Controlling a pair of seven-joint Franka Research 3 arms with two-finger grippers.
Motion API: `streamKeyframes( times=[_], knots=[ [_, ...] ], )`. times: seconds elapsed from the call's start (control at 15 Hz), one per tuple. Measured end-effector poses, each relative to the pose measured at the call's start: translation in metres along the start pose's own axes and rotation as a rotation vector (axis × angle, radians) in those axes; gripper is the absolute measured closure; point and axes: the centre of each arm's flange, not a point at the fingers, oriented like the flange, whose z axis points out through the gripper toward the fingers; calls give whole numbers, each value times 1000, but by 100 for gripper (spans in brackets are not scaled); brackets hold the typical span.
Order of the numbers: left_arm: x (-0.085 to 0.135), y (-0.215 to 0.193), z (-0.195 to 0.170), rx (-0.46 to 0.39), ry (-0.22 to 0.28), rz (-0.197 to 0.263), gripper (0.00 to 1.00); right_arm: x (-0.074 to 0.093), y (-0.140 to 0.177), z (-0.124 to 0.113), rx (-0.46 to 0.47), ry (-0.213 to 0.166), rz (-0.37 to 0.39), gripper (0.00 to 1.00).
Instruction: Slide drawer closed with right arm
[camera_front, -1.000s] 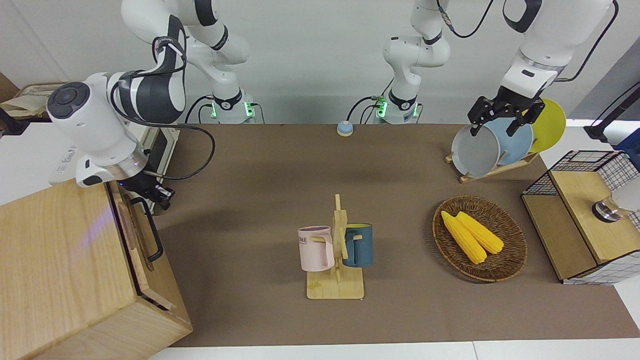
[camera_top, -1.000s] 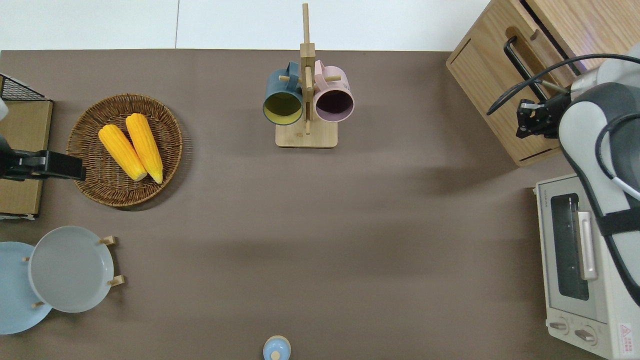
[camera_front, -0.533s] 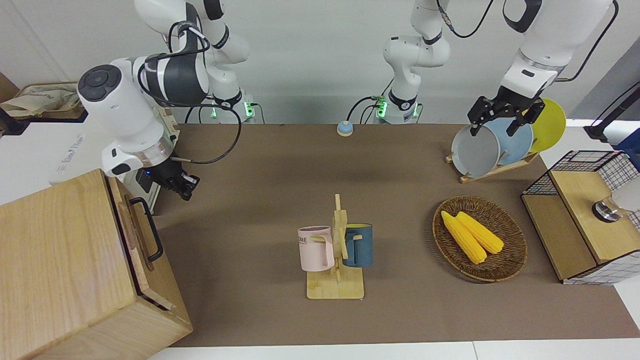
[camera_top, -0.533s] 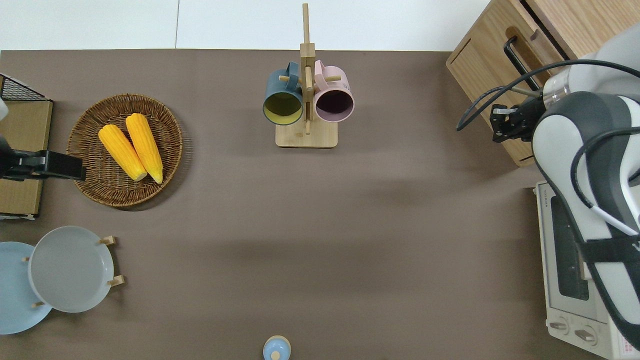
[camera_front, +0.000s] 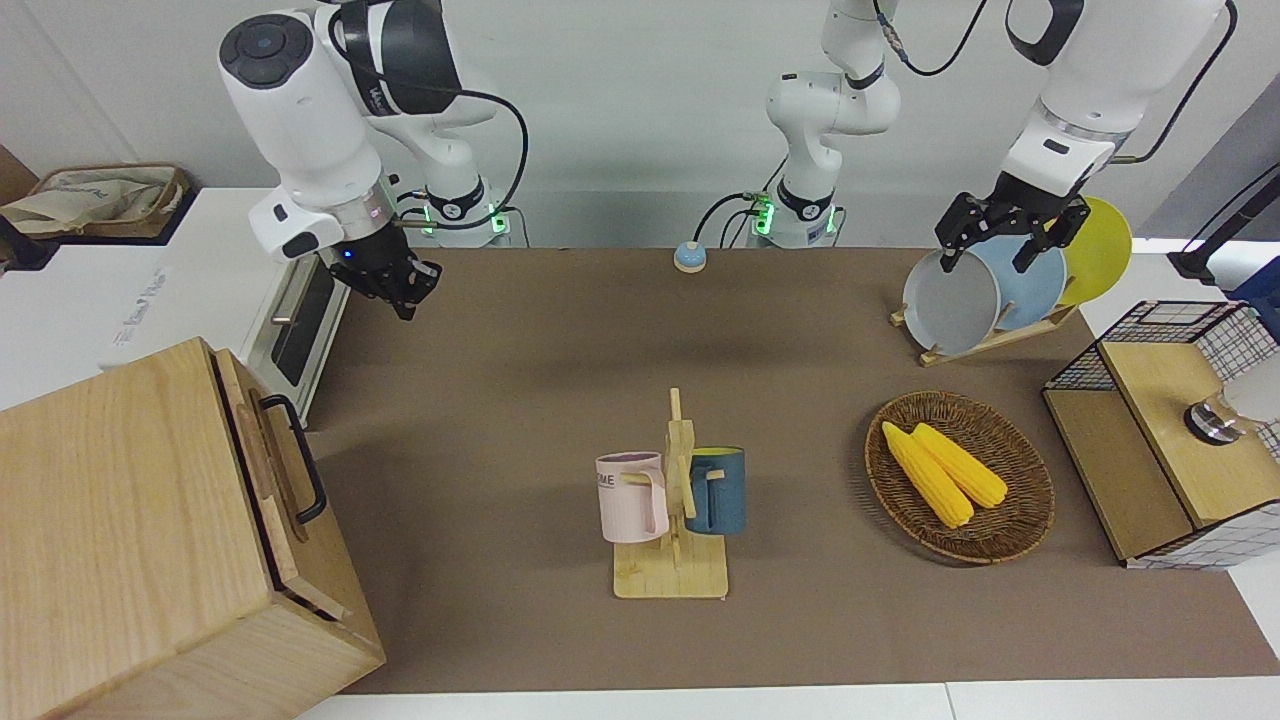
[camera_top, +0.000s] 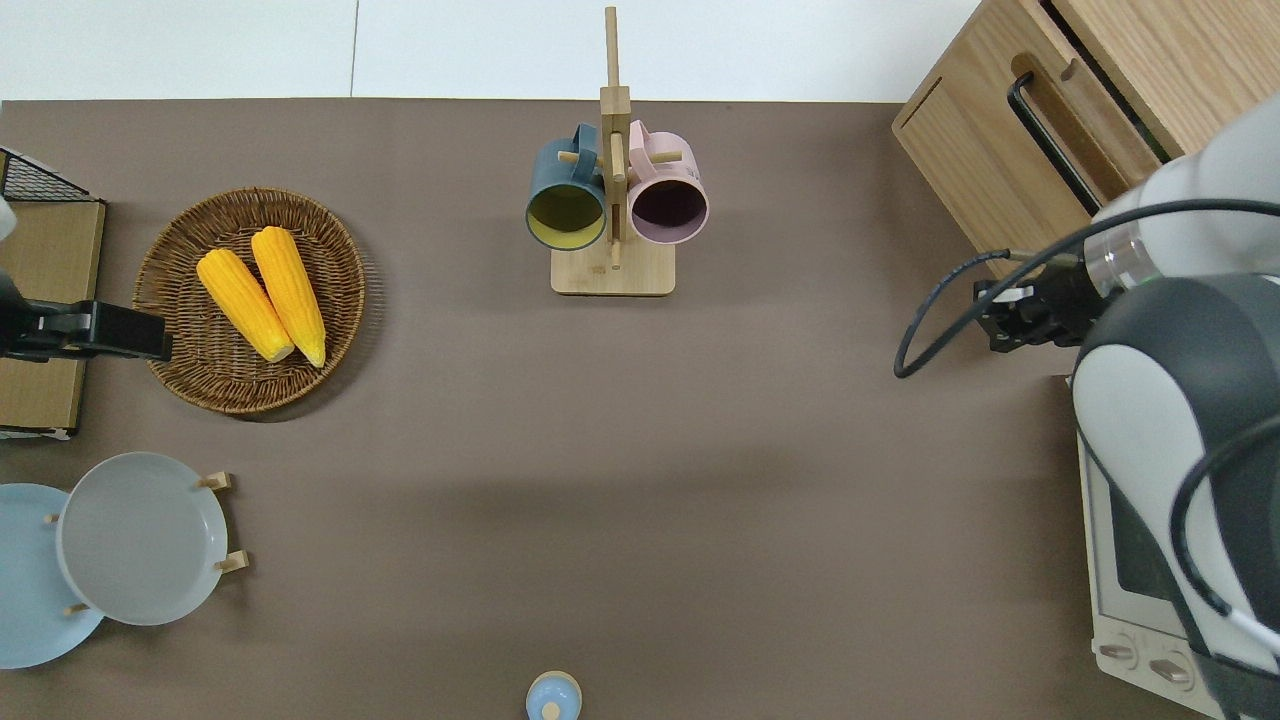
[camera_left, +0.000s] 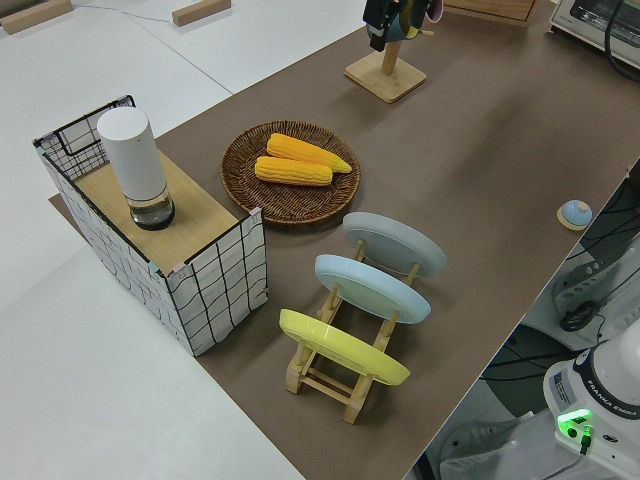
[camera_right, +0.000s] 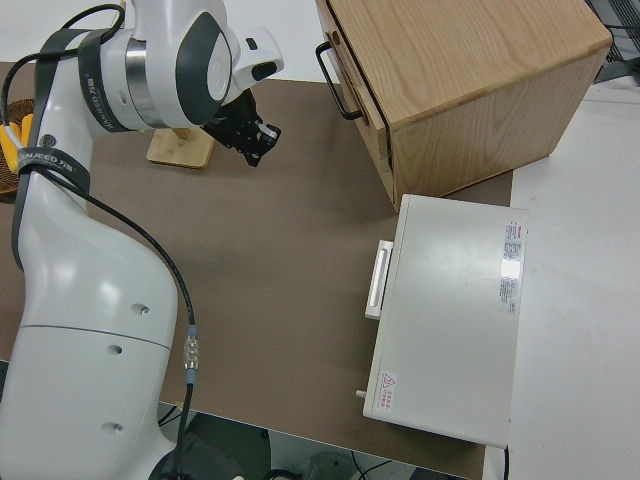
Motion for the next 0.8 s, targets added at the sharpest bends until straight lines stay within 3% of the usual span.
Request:
streamKeyframes(
  times=[0.4,0.8],
  knots=[
    [0,0,0,0,0,0,0,-37,35,-18,-40,9,-217,99],
    [0,0,0,0,0,0,0,-41,63,-20,-38,13,-316,99]
  ],
)
